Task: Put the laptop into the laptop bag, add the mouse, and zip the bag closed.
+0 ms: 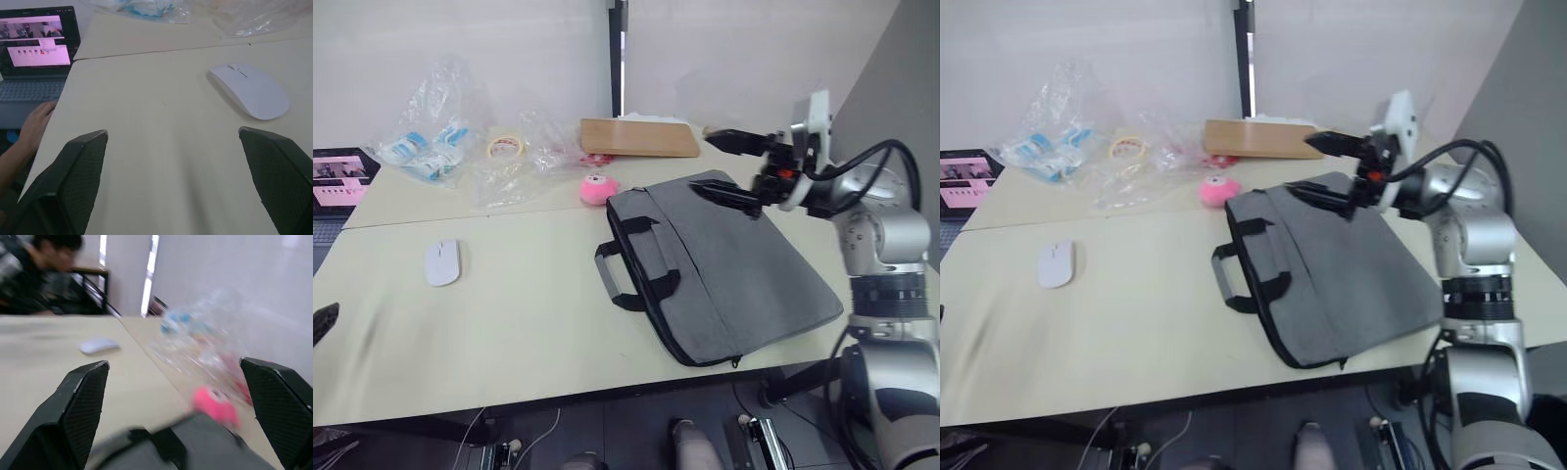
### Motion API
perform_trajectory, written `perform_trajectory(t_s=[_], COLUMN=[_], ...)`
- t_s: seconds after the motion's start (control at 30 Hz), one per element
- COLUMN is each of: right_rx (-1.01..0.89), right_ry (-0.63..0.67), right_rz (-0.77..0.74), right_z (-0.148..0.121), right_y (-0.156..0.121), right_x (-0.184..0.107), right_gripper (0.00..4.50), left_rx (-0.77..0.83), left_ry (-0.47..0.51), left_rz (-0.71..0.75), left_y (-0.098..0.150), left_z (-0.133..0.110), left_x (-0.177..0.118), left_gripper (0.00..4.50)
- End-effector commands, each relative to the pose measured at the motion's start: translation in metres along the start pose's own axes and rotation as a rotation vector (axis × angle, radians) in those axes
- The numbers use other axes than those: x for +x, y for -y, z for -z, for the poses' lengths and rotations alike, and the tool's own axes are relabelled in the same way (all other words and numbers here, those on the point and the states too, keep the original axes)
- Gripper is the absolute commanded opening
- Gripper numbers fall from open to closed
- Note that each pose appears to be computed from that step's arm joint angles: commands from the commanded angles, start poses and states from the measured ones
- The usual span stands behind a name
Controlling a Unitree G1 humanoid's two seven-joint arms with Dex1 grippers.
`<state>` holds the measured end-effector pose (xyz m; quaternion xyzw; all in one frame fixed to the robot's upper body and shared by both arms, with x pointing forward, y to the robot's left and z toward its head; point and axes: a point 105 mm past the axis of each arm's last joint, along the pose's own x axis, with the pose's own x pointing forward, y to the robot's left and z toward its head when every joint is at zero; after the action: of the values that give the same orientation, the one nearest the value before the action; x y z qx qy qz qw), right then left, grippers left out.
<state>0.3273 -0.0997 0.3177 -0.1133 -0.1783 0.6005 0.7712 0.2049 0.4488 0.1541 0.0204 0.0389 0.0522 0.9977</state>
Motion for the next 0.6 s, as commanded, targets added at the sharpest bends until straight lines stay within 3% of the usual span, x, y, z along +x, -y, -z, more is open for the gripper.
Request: perform_trajectory(t_s=[0.03,0.4,0.6], right_rx=[-0.041,-0.036,-0.045], right_ry=[0.048,0.052,0.047], right_rz=[-0.062,-0.099,-0.086], right_z=[-0.023,-0.021,-0.018], right_y=[-0.016,-0.024,-0.025], right_x=[0.009,0.014,0.013], right_gripper=[4.49,4.49,4.49], left_rx=[0.03,0.025,0.027], left_ry=[0.055,0.05,0.068], left_rz=[-0.044,-0.093,-0.064], left_y=[0.0,-0.001,0.012], left_z=[-0.02,-0.019,-0.028], left_x=[-0.01,-0.025,-0.022], left_gripper=[4.5,4.5,4.5])
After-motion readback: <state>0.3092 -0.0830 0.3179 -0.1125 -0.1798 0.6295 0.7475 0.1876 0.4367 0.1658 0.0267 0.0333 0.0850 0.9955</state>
